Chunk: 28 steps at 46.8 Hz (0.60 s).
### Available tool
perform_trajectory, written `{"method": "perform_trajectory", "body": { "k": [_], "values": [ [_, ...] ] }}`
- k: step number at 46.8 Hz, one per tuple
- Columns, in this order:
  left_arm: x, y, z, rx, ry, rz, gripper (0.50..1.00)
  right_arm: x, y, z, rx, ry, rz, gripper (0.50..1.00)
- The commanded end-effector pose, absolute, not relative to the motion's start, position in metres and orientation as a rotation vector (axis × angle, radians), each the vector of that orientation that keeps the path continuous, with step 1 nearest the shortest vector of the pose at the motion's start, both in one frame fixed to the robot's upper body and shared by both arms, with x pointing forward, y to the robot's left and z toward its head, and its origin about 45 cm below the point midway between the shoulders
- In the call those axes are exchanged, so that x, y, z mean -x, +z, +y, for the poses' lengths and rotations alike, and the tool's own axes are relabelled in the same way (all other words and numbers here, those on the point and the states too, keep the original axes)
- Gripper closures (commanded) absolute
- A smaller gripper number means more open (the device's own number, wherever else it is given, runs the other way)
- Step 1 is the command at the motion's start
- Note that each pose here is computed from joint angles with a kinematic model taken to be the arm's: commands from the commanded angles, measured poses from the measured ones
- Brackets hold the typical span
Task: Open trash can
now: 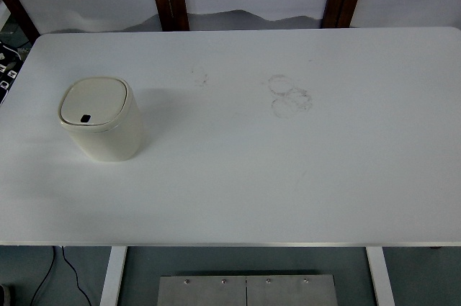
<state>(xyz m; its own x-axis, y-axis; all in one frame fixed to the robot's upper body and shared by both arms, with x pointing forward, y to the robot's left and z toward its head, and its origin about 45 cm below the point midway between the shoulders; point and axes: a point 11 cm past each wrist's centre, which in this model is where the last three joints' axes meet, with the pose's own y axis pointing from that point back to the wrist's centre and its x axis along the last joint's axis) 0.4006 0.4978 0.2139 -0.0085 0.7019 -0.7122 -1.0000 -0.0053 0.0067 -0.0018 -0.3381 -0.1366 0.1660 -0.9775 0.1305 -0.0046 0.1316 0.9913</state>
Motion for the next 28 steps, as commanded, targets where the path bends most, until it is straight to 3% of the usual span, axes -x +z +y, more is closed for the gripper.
{"method": "perform_trajectory", "body": {
  "k": [1,28],
  "values": [
    [-0.4005,0.2133,0.4973,0.614,1.488,0.624,0.5,0.0018,-0.1366,-0.3381,-1.182,-0.994,-1.141,0.505],
    [-0.3996,0.2118,0.4974,0.61,1.489,0.627,0.5,0.0018,-0.1366,-0.3381,-1.182,-0.994,-1.141,0.505]
  ]
}}
